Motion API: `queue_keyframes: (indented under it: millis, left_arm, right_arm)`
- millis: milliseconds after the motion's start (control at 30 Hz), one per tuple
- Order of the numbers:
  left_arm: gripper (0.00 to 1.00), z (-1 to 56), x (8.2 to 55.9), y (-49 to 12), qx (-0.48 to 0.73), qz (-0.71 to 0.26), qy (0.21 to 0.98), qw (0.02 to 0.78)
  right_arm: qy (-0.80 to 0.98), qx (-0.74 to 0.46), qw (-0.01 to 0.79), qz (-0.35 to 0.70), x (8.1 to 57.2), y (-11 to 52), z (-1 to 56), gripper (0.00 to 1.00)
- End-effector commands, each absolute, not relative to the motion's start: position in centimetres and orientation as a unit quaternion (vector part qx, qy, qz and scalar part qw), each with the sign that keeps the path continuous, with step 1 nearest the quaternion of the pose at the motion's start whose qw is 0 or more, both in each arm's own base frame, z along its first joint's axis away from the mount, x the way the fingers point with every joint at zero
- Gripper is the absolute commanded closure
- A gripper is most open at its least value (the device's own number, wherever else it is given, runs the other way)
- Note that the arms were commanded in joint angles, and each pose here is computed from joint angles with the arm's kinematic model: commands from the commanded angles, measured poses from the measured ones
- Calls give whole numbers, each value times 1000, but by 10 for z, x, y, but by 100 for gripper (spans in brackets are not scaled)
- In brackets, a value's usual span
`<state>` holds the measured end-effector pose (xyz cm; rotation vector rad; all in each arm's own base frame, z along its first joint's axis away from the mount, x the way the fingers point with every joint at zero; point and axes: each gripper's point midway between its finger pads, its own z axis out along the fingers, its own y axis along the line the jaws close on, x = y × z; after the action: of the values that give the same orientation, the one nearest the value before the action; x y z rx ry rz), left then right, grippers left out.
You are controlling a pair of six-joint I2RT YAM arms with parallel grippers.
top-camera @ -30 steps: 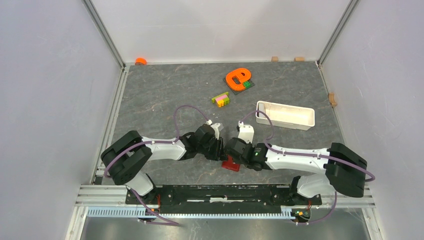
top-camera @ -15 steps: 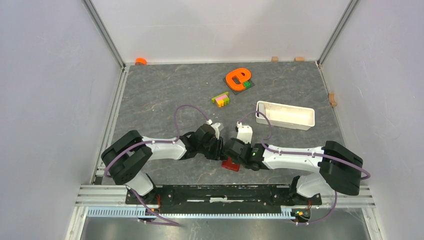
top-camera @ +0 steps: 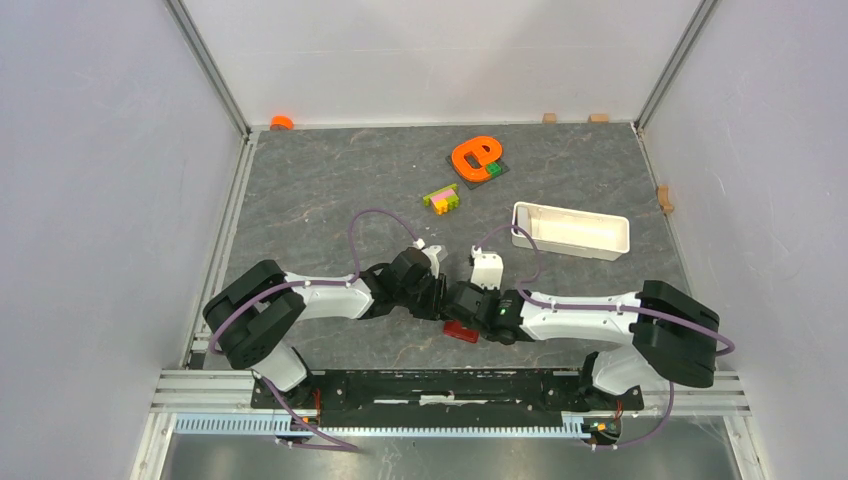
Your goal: Put the credit cards into the card holder
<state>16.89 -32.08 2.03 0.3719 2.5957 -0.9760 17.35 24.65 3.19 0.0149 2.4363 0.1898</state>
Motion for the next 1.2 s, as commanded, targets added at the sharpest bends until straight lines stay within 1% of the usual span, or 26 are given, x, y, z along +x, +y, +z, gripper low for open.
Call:
queue_keyframes:
  millis: [0, 633, 1167]
  left_arm:
    - [66, 1, 174, -306, 145, -296, 927, 179]
    - [66, 2, 174, -306, 145, -297, 927, 179]
    - [66, 1, 173, -306, 144, -296, 927, 178]
  right_arm:
    - [933, 27, 352, 68, 177, 252, 36, 100]
    - [917, 49, 388, 80, 180, 250, 52, 100]
    - [917, 44, 391, 65, 180, 251, 41, 100]
